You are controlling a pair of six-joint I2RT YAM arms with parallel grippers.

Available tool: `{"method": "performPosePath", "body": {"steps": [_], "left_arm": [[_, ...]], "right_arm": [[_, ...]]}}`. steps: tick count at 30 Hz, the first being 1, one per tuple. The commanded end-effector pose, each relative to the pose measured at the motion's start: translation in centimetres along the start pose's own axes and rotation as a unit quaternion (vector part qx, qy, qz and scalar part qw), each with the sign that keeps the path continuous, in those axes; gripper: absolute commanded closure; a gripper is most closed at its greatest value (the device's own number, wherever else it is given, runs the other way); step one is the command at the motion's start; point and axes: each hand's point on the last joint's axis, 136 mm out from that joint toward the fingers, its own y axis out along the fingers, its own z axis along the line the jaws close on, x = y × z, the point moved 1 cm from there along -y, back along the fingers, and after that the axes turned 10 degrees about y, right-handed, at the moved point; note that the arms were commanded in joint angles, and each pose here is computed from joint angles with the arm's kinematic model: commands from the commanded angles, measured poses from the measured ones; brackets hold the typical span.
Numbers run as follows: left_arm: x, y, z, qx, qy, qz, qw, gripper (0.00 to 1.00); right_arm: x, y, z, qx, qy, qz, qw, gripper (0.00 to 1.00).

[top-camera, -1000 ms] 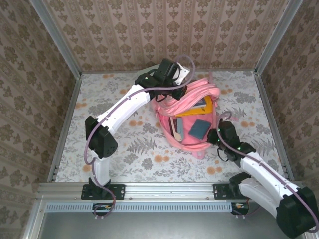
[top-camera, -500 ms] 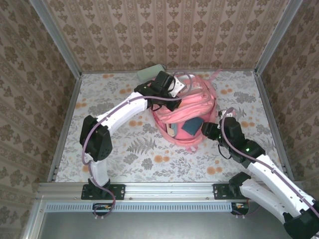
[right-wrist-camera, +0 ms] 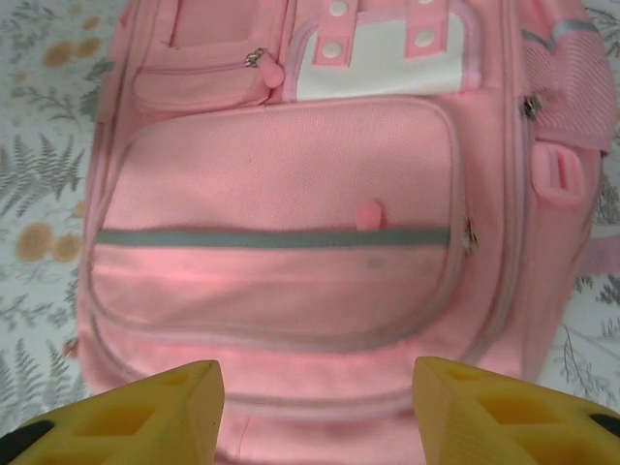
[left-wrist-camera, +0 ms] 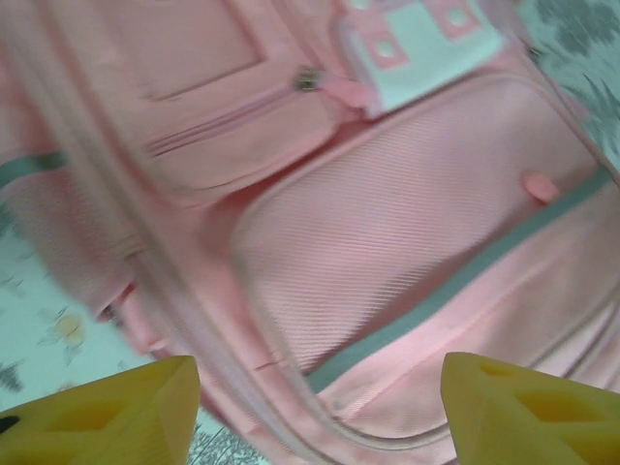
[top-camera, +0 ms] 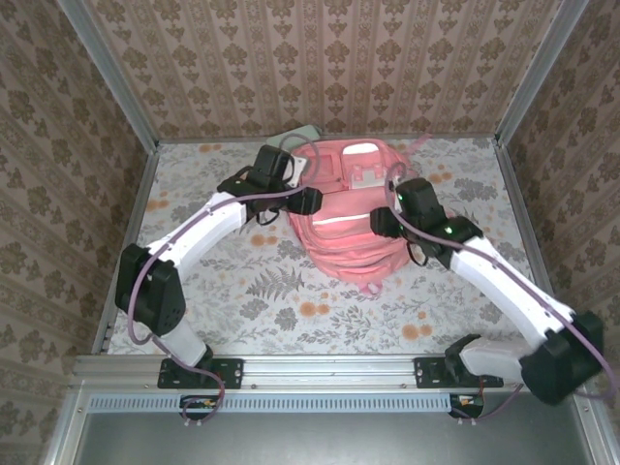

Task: Pack the student bag
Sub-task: Close the student bag at the top-center of the table, then rotate the student bag at the top-center of the table.

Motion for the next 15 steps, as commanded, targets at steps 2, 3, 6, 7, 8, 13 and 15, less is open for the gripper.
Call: {"method": "performPosePath", "body": {"steps": [2,3,6,7,8,13,15], "left_arm": [[-1.8,2.0,4.2,0.063,-0.114,0.016,0.991,0.39],[-2.1,2.6,4.8,0.069,-0.128,0.022,0.989,0.42],[-2.5,4.5,6.5,0.087,-0.152,0.04,0.984,0.48],[-2.5,5.1,7.0,0.098,-0.155,0.043,0.982,0.49],[-2.6,6.0,7.6,0.103,-0.157,0.048,0.981,0.5],[-3.3,10.6,8.8,0.084,-0.169,0.083,0.978,0.54],[-3.0,12.3,8.3,0.065,-0.168,0.088,0.98,0.54]], "right_arm": [[2.0,5.0,-0.6,-0.026,-0.013,0.039,0.999,0.47],[2.1,5.9,-0.8,-0.03,-0.011,0.047,0.998,0.48],[0.7,9.0,-1.7,-0.042,-0.012,0.084,0.996,0.5],[0.1,9.6,-1.8,-0.042,-0.013,0.095,0.994,0.51],[-0.7,10.1,-1.9,-0.041,-0.009,0.107,0.993,0.52],[-3.9,9.9,-3.0,-0.049,0.025,0.13,0.99,0.57],[-5.5,9.2,-3.4,-0.052,0.035,0.141,0.988,0.58]]}}
